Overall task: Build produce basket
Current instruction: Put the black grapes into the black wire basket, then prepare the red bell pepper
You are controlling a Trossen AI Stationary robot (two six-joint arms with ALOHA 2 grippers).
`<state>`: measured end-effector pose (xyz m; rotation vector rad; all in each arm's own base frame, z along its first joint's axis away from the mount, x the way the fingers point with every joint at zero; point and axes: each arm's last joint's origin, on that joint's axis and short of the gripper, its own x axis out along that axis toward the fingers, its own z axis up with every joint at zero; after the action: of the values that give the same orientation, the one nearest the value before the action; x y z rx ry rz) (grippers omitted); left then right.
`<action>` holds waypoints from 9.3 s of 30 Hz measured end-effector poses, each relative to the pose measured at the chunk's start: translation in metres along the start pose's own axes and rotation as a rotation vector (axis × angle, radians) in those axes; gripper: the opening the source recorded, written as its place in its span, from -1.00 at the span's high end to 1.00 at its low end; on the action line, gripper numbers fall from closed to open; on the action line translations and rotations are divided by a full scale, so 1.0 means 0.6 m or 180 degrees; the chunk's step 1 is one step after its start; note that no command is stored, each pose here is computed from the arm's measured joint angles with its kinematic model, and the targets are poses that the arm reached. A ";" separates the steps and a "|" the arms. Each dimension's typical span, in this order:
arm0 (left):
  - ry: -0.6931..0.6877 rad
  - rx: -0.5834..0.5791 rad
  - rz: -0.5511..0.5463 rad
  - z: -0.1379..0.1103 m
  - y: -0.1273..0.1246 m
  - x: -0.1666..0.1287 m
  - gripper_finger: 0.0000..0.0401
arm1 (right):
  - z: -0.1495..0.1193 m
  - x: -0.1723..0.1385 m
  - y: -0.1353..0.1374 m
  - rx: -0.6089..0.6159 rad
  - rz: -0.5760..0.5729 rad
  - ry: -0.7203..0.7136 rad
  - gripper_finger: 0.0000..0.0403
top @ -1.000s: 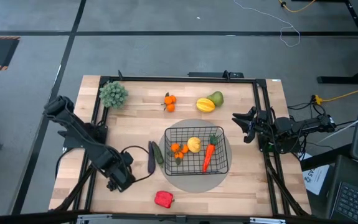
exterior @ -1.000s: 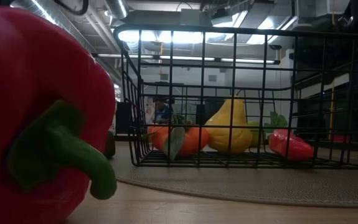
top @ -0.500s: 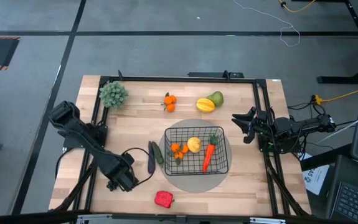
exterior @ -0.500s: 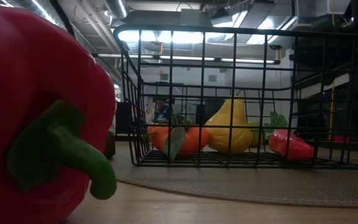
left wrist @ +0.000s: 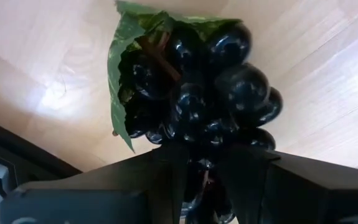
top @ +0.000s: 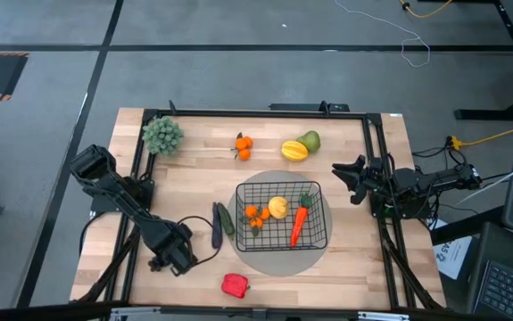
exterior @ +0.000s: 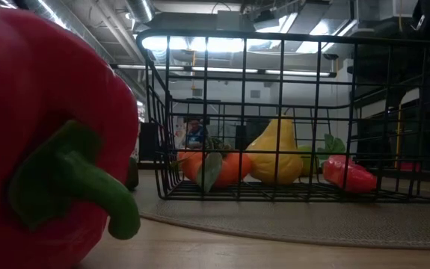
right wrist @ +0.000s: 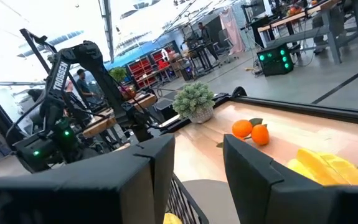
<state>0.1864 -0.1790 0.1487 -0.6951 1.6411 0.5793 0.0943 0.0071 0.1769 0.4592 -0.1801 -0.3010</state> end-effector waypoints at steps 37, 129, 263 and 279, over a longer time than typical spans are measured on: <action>-0.0796 -0.0504 0.0365 -0.012 -0.032 -0.152 1.00 | -0.001 0.000 0.003 0.0005 0.0225 0.0097 0.35; -0.3640 0.2320 0.0246 0.192 -0.156 -0.401 0.56 | -0.019 -0.003 0.010 -0.0368 0.0951 0.0639 0.35; -0.1730 0.1563 0.0945 0.172 -0.186 -0.190 0.60 | -0.026 0.000 0.010 -0.0332 0.0920 0.0798 0.35; -0.1577 0.1774 0.0759 0.203 -0.184 -0.194 0.60 | -0.027 0.001 0.010 -0.0344 0.0922 0.0808 0.35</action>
<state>0.3632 -0.1557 0.2425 0.0580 1.3266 0.3894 0.0999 0.0184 0.1654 0.3548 0.0186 0.0327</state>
